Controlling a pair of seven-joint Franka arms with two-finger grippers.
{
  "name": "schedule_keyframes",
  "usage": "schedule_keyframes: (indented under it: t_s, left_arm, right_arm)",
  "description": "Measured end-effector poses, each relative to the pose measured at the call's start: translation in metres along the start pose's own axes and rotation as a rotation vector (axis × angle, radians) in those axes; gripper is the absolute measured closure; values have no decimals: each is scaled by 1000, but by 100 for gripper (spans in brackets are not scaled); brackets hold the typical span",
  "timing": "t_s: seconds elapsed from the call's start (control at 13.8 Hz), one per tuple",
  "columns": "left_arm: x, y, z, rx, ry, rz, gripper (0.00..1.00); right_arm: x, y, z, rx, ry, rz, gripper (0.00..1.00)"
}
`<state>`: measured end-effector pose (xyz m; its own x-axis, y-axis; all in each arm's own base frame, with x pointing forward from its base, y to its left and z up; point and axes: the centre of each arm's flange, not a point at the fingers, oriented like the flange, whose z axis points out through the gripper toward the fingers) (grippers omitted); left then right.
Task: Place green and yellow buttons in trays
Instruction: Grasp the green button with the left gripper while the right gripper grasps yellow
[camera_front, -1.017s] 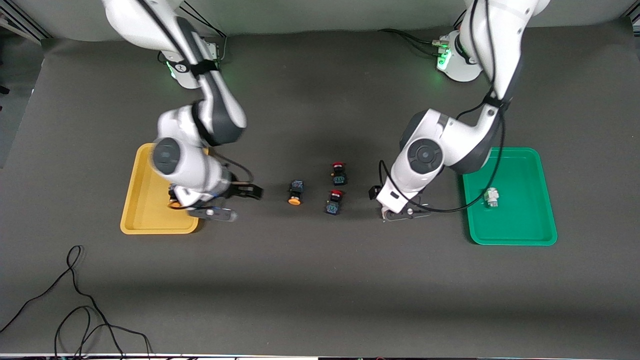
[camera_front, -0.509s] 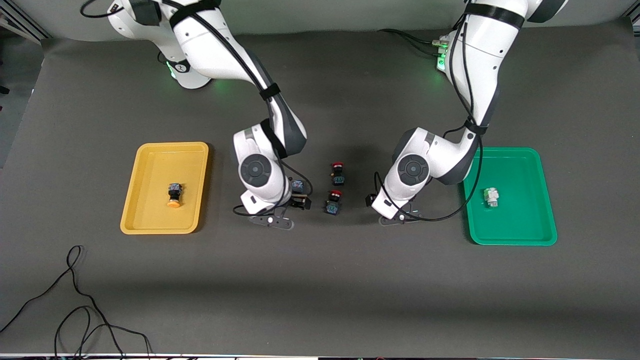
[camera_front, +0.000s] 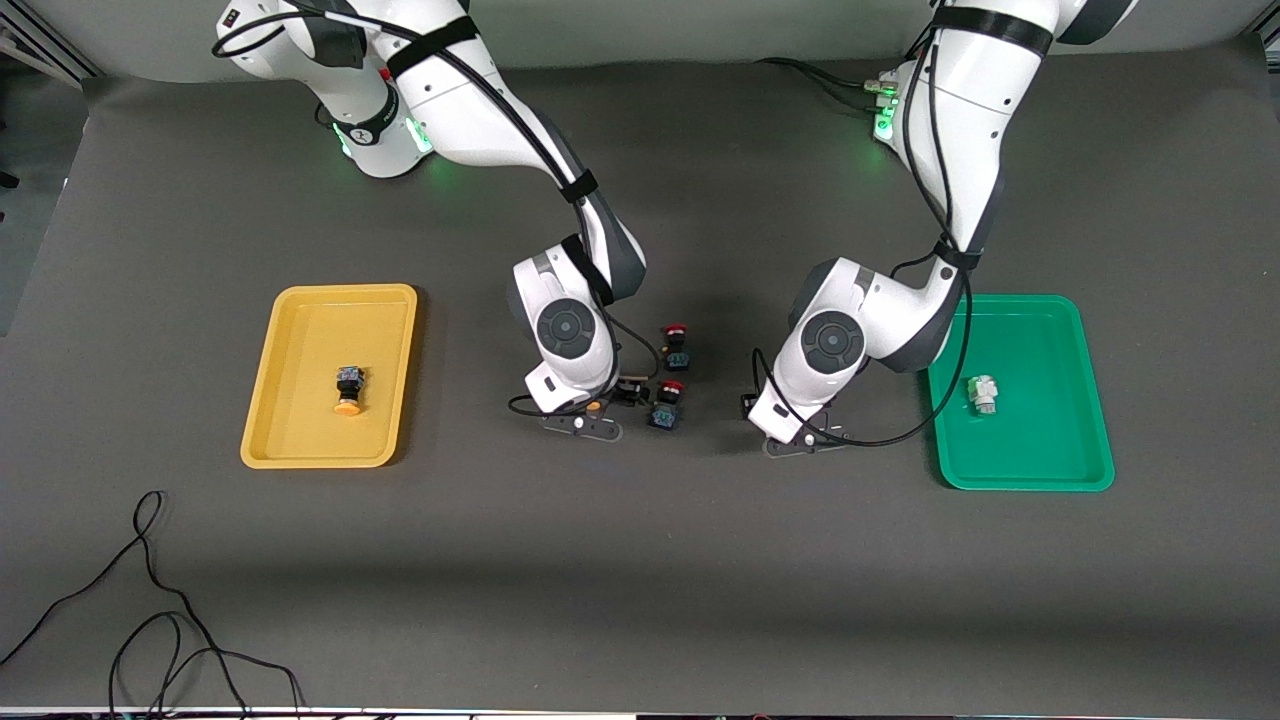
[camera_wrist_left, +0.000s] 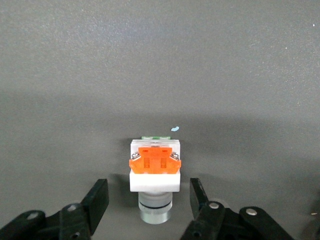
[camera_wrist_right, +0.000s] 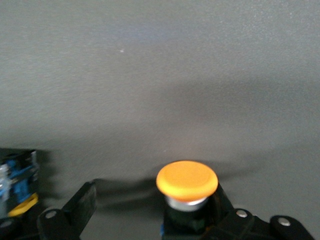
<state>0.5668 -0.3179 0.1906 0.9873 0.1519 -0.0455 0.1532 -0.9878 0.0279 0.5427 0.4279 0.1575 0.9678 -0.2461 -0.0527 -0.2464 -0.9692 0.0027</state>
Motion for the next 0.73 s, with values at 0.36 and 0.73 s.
schedule_keyframes:
  t_s: [0.36,0.73]
  left_arm:
    - [0,0,-1,-1,1,-7,60]
    - [20,4,-42,-19,26,-42,60]
  right_arm:
    - [12,5,-15,17,28,16,54]
    - [53,50,-107,-2,-32,-2,59]
